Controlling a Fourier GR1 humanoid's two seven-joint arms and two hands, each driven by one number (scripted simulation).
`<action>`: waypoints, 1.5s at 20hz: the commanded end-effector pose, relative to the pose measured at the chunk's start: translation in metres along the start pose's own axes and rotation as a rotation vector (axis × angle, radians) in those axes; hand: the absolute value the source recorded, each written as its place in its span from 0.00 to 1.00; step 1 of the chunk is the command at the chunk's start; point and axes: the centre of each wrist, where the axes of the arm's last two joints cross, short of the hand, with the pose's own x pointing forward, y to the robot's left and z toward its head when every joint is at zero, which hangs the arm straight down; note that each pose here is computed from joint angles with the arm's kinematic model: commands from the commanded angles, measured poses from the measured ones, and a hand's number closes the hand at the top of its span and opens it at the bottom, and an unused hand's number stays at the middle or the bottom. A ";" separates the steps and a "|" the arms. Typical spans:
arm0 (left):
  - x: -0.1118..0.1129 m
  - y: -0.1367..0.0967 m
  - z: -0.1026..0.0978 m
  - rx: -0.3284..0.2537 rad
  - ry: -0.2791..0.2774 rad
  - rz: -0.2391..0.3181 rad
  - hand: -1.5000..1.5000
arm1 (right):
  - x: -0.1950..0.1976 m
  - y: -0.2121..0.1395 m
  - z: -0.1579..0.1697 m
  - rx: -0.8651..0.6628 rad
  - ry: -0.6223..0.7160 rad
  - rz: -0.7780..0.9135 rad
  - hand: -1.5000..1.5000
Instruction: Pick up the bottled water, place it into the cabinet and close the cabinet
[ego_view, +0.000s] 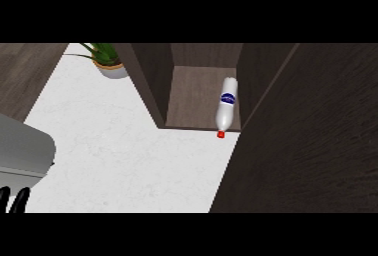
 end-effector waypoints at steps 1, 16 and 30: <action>0.011 0.012 0.002 -0.005 -0.013 0.010 0.00 | 0.018 0.037 -0.029 0.083 -0.118 -0.202 1.00; 0.039 0.054 0.032 0.000 -0.007 0.044 0.00 | 0.027 0.008 -0.132 0.019 -0.085 -0.279 1.00; 0.076 0.073 0.048 0.012 -0.022 0.028 0.00 | 0.019 -0.093 -0.234 -0.052 -0.101 -0.427 1.00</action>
